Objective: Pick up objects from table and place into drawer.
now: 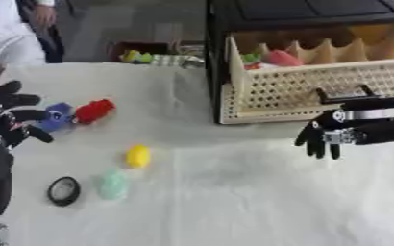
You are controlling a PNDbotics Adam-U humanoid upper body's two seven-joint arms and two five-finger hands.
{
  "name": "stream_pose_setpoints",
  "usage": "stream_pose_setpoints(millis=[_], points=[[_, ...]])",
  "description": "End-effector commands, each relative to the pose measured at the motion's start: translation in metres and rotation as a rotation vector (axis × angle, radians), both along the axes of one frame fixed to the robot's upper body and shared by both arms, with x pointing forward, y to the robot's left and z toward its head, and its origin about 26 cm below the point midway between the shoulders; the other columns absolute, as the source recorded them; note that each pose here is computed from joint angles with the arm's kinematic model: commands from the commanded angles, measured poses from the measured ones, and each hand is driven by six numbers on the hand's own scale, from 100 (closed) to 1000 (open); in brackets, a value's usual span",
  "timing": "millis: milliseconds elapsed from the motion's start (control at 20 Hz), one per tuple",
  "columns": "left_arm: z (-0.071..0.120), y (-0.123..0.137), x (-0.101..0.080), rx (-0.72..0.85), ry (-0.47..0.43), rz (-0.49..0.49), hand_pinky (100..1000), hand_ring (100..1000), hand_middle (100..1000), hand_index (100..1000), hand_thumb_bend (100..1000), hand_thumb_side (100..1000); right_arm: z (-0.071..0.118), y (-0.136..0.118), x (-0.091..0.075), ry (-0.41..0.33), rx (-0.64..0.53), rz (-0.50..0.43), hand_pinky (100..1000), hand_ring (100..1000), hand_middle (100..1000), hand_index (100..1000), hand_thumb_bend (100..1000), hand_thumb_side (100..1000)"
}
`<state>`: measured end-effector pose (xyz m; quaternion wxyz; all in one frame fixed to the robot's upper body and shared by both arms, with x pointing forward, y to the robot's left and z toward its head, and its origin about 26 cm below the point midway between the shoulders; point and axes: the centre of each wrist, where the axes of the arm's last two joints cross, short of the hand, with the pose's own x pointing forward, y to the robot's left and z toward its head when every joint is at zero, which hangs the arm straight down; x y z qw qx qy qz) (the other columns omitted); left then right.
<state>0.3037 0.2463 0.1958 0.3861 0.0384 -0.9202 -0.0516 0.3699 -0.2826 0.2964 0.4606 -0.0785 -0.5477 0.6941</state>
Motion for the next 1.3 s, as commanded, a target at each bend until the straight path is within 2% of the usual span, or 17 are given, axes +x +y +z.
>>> stream_pose_setpoints(millis=[50, 350, 800, 1300], points=[[0.006, -0.001, -0.002, 0.009, -0.021, -0.007, 453, 626, 657, 846, 100, 983, 0.011, -0.002, 0.0, -0.023, -0.022, 0.01, 559, 667, 634, 827, 100, 1000], [0.006, -0.002, -0.002, 0.011, -0.017, -0.015, 455, 628, 659, 842, 100, 987, 0.015, 0.003, 0.003, -0.04, -0.033, 0.02, 557, 662, 631, 820, 100, 1000], [0.005, -0.004, -0.001, 0.013, -0.013, -0.021, 456, 629, 660, 835, 100, 991, 0.017, 0.001, 0.027, -0.034, -0.03, -0.016, 546, 646, 616, 796, 100, 1000], [0.006, -0.006, -0.001, 0.013, -0.014, -0.028, 460, 631, 662, 834, 100, 998, 0.019, -0.003, 0.046, -0.04, 0.004, -0.051, 542, 636, 602, 791, 100, 1000]])
